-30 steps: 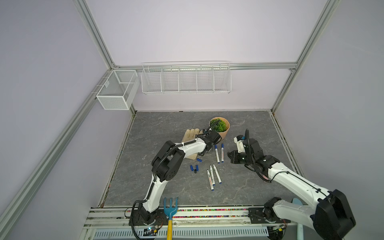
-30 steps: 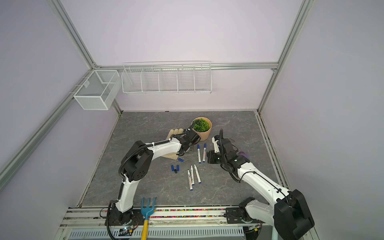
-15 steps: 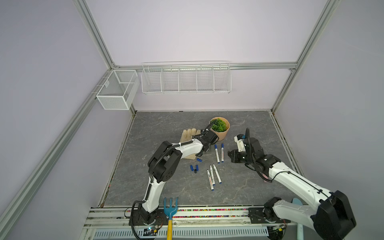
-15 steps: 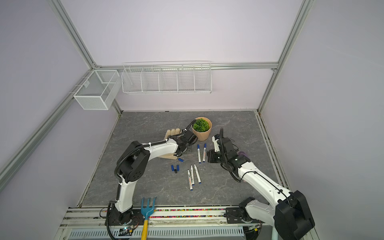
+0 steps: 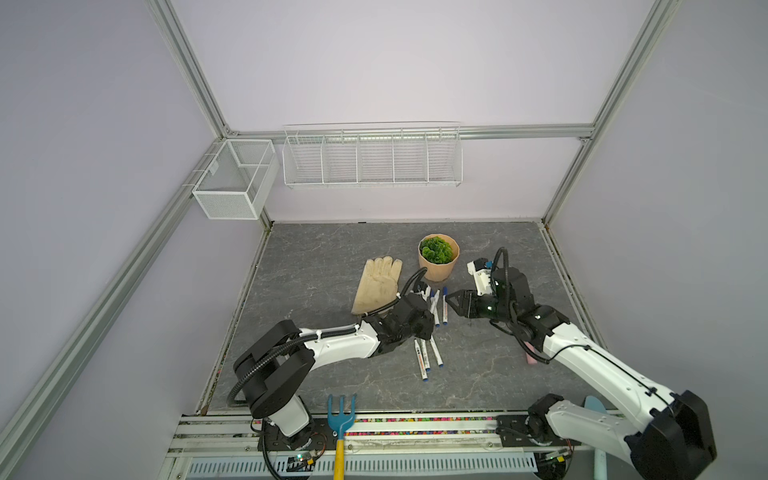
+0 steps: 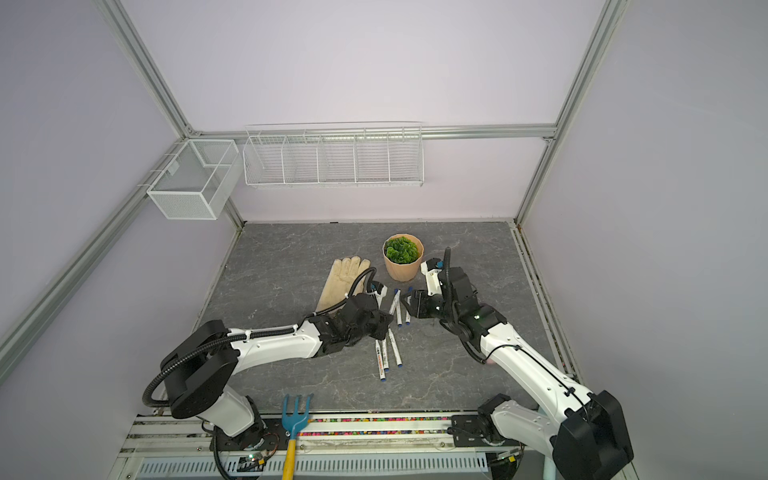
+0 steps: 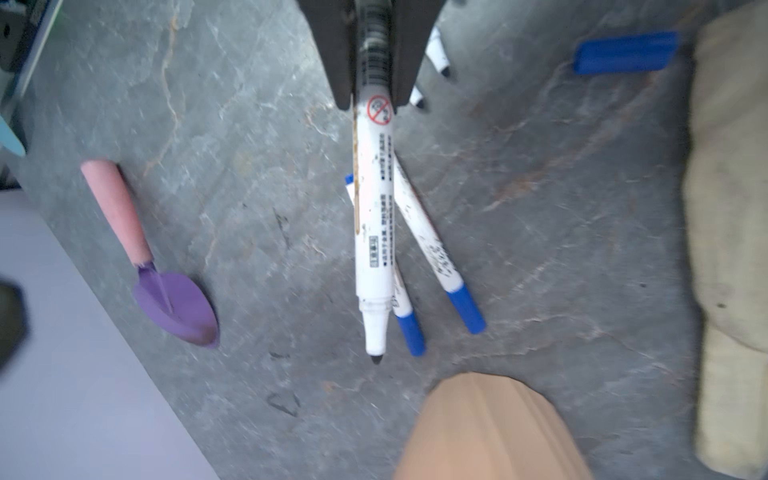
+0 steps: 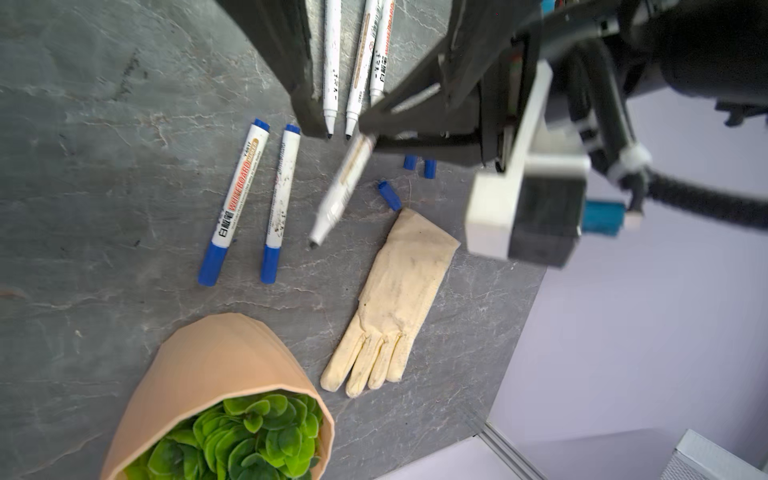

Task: Insert the pens into the pen caps
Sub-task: 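Close the left gripper on the black-tipped white marker and lift it upright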

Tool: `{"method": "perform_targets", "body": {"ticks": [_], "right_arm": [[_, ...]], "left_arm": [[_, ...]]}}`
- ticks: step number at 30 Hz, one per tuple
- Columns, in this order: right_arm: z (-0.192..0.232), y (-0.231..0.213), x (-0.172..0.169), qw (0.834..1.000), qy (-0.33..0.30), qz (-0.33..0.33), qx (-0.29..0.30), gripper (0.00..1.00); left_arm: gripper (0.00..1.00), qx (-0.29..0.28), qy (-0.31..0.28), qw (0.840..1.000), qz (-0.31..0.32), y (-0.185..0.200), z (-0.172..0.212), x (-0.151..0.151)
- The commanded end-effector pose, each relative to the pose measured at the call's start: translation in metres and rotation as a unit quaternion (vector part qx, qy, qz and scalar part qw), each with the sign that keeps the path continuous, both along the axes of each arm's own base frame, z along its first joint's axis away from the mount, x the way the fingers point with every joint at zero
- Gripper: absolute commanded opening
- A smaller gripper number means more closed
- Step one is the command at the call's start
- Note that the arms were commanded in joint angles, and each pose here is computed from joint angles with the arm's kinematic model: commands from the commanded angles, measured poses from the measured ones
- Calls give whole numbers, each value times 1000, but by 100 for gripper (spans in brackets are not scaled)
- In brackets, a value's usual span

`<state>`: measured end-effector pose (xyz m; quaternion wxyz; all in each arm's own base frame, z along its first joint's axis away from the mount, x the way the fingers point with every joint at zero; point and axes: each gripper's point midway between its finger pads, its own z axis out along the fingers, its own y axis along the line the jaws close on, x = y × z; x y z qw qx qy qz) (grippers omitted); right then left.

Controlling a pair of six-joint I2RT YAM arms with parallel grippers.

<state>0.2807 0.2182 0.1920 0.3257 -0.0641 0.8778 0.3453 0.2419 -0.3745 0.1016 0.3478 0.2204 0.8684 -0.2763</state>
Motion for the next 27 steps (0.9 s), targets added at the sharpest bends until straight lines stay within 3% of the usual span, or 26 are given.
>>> {"method": "perform_targets", "body": {"ticks": [1,9,17,27], "right_arm": [[10,10,6,1000,-1,7,23,52],[-16,-15,18,997,23,-72,-34,49],[-20,-8,17,998,29,-54,-23,47],[-32,0,19,998,48,-48,-9,27]], "left_arm": [[0,-50,-75,996,-25,-17,40,-1],[0,-78,-92,993,-13,-16,53,1],[0,-83,-97,991,-31,-22,56,-4],[0,-92,-104,989,-54,-28,59,-11]]}}
